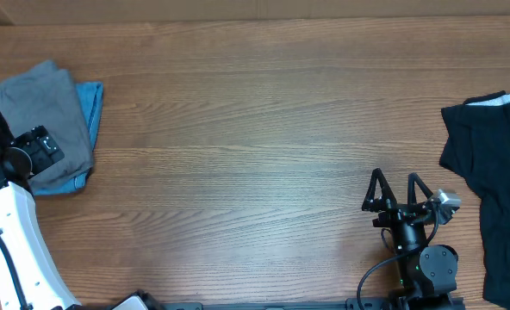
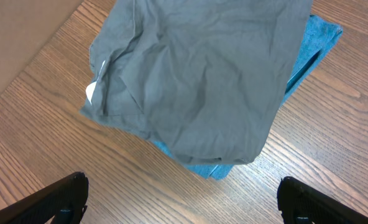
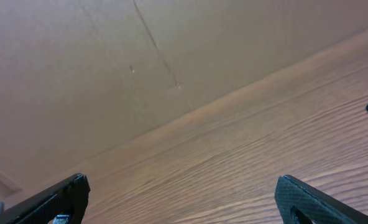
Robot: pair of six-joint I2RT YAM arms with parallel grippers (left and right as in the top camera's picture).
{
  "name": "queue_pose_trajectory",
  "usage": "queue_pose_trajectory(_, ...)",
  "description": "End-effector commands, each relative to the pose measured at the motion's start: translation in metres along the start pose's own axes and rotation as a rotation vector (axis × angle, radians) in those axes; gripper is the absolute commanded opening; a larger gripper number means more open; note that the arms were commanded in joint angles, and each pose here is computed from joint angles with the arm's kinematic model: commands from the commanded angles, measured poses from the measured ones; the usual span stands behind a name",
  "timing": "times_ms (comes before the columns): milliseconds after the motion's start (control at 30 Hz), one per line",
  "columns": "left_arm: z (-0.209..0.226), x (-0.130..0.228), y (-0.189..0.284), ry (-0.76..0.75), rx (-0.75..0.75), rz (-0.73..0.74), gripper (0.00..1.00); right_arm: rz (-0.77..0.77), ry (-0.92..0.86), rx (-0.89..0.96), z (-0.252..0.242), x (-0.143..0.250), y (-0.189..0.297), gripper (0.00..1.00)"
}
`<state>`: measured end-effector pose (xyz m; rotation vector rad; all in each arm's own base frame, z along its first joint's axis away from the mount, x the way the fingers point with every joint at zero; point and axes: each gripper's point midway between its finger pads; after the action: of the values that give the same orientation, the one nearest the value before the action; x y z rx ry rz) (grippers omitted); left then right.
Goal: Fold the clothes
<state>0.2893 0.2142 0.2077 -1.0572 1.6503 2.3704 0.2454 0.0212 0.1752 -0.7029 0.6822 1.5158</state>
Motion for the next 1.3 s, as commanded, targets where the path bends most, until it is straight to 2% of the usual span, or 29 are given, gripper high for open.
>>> queue_pose_trajectory(0, 0.0006, -0.001, -0.0012, -0.029, -0.01, 0.001, 1.0, -0.028, 0.04, 0.031, -0.0081, -0.004, 0.0, 1.0)
queue_pose_trajectory(1267, -0.0082, -0.0003, 0.0004, -0.05, 0.004, -0.002, 1.0, -0.029, 0.04, 0.032, -0.0087, -0.0045, 0.0, 1.0)
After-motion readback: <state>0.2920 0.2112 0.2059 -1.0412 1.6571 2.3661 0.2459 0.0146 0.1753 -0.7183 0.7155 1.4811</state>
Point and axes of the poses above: each gripper's point midway between its finger pads, its own y axis back along the fingers, its own z axis along the line the jaws close on, x = y × z, and after that the axes turned 11 degrees about -y, right-handed
